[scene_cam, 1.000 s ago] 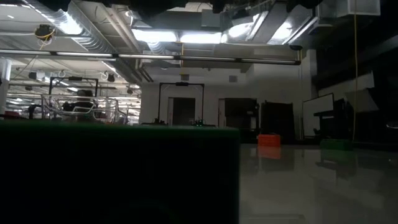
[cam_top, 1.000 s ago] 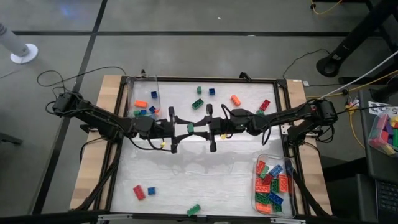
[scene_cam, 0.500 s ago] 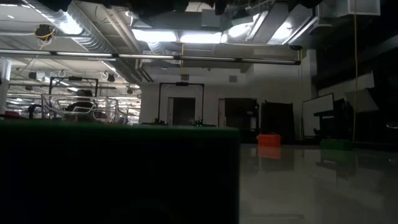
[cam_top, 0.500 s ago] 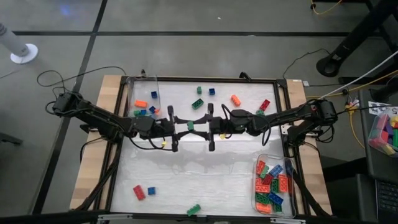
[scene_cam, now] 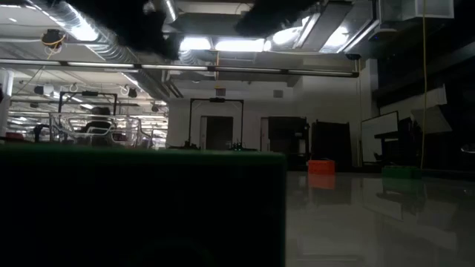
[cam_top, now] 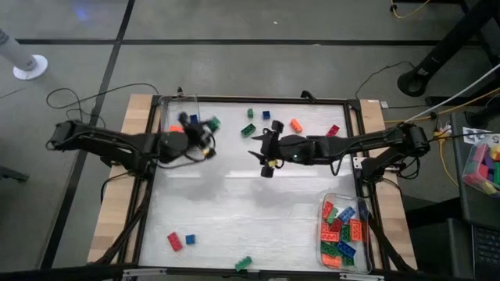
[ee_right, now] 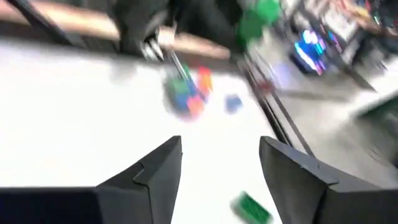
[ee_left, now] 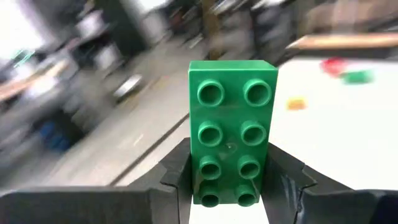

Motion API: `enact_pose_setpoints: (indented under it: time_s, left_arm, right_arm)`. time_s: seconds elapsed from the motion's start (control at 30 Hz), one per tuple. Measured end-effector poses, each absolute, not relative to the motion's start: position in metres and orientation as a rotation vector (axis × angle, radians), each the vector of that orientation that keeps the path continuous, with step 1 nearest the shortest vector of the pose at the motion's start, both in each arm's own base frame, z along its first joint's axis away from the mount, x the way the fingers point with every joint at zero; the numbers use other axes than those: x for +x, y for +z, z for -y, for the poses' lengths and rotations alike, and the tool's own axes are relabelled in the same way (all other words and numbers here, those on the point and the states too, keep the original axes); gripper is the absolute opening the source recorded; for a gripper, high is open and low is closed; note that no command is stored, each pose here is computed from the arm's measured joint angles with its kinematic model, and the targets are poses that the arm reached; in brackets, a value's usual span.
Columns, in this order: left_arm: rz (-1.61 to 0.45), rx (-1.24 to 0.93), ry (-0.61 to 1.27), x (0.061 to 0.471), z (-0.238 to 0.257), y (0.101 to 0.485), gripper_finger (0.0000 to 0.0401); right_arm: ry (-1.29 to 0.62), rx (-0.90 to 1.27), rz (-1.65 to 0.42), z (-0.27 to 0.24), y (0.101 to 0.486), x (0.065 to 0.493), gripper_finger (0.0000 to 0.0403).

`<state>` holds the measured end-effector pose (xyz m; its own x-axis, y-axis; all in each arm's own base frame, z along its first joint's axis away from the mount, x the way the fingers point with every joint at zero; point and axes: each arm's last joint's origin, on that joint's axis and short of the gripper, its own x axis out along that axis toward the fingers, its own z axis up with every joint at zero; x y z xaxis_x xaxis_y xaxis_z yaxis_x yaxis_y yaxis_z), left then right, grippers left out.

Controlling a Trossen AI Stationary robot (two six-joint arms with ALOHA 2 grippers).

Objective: Sort blocks by size
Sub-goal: Put the 8 stud green game piece into the bottom transparent bin, then put the 8 stud orange game piece into the bottom transparent bin

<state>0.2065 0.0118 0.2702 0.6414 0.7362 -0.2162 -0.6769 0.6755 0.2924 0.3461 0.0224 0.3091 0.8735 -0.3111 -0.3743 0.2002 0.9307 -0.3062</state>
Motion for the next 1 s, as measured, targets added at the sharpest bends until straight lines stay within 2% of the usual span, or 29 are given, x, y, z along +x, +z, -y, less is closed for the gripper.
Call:
enact_pose_setpoints:
  time_s: [0.2, 0.4, 0.53, 0.67, 0.9, 1.0]
  left_arm:
    - [-0.498, 0.019, 1.061, 0.169, -0.045, 0.256, 0.0130]
    - [-0.534, -0.121, 1.234, 0.158, -0.064, 0.245, 0.0220]
    - [-0.538, -0.137, 1.285, 0.159, -0.074, 0.242, 0.0249]
    - [-0.556, -0.155, 1.299, 0.161, -0.080, 0.238, 0.0254]
    - [-0.564, -0.239, 1.198, 0.171, -0.084, 0.234, 0.0249]
    - [-0.549, -0.253, 1.177, 0.175, -0.085, 0.233, 0.0249]
  right_arm:
    - [-0.327, -0.300, -0.722, -0.007, 0.304, 0.332, 0.0196]
    - [-0.420, -0.253, -0.953, 0.036, 0.293, 0.313, 0.0180]
    - [-0.433, -0.148, -1.078, 0.073, 0.286, 0.298, 0.0177]
    - [-0.453, 0.001, -1.098, 0.113, 0.278, 0.284, 0.0177]
    - [-0.777, 0.319, -1.013, 0.182, 0.252, 0.250, 0.0177]
    - [-0.804, 0.444, -0.999, 0.200, 0.238, 0.238, 0.0177]
